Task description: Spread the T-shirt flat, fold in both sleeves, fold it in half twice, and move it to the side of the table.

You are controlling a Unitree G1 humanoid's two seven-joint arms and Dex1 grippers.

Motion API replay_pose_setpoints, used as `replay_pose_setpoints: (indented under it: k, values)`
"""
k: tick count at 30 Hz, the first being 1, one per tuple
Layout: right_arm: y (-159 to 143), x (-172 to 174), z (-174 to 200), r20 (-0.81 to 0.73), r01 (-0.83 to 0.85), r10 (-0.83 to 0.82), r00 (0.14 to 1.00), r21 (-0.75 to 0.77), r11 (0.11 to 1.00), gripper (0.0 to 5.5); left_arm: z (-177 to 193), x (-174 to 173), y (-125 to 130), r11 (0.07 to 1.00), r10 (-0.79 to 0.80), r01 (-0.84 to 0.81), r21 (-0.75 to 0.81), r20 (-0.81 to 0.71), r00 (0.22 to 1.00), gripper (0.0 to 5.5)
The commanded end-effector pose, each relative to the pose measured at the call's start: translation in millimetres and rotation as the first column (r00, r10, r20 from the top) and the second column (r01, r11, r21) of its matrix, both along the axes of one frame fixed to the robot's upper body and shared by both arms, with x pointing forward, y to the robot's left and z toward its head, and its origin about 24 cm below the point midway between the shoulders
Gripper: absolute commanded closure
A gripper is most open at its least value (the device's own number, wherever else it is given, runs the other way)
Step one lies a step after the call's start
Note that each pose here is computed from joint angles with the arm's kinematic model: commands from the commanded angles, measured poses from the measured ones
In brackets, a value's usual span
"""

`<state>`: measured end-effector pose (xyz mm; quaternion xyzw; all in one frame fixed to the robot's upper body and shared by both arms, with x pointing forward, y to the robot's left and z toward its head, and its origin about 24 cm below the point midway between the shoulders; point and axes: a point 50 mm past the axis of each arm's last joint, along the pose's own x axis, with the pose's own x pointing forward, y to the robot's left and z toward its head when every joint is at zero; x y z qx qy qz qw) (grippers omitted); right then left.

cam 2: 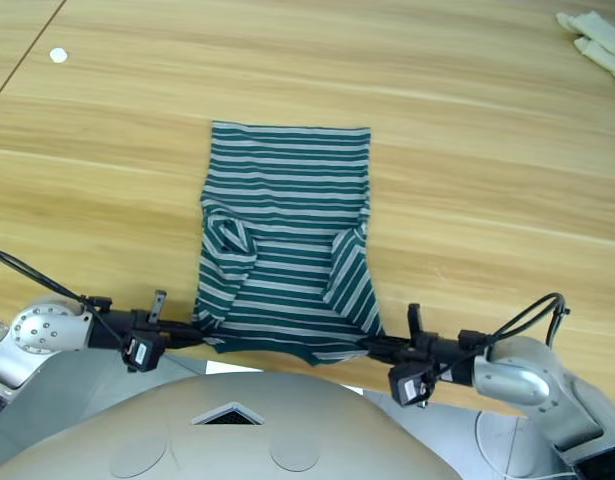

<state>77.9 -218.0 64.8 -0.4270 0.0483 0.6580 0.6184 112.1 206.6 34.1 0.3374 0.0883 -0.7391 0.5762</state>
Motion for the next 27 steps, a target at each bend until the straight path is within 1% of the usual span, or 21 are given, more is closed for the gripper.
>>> replay_pose_setpoints:
  k: [1, 5, 8, 10, 12, 16, 21, 24, 27]
  values:
    - [-0.8, -5.8, 13.2, -0.01, -0.045, 0.045, 0.999, 0.017, 0.999, 5.5, 10.0, -15.3, 5.6, 0.999, -0.045, 0.045, -0.003, -0.063, 0.997, 5.48]
    - [0.3, -12.1, 19.2, -0.014, -0.059, 0.06, 0.998, 0.043, 0.997, 5.5, 19.0, -32.9, 7.2, 0.997, -0.062, 0.056, -0.049, -0.134, 0.989, 5.48]
    - [0.8, -11.7, 20.7, -0.005, -0.059, 0.059, 0.998, 0.05, 0.997, 5.5, 26.7, -30.0, -0.1, 0.988, -0.004, -0.021, -0.152, -0.163, 0.987, 5.48]
    - [0.6, -6.8, 19.1, 0.01, -0.045, 0.045, 0.999, 0.043, 0.998, 5.5, 28.8, -17.8, -3.2, 0.975, 0.058, -0.09, -0.205, -0.153, 0.986, 5.48]
    - [1.2, 4.2, 18.0, 0.047, -0.015, 0.013, 0.999, 0.046, 0.999, 5.5, 31.9, 2.1, -5.6, 0.947, 0.154, -0.183, -0.263, -0.125, 0.98, 5.48]
    - [7.1, 39.3, 25.2, 0.19, 0.063, -0.078, 0.979, 0.083, 0.995, 5.5, 40.7, 42.3, -4.6, 0.877, 0.333, -0.339, -0.341, -0.077, 0.94, 5.48]
    - [11.9, 81.8, 41.0, 0.345, 0.129, -0.16, 0.925, 0.111, 0.985, 5.5, 50.4, 81.1, -0.3, 0.802, 0.476, -0.449, -0.394, -0.033, 0.879, 5.48]
    - [12.6, 117.7, 39.8, 0.423, 0.2, -0.22, 0.879, 0.091, 0.976, 5.5, 54.5, 109.9, 0.3, 0.735, 0.564, -0.518, -0.437, -0.029, 0.825, 5.48]
    - [15.7, 145.9, 35.9, 0.46, 0.252, -0.263, 0.848, 0.086, 0.964, 5.5, 50.7, 137.3, 2.2, 0.686, 0.64, -0.578, -0.441, -0.013, 0.769, 5.48]
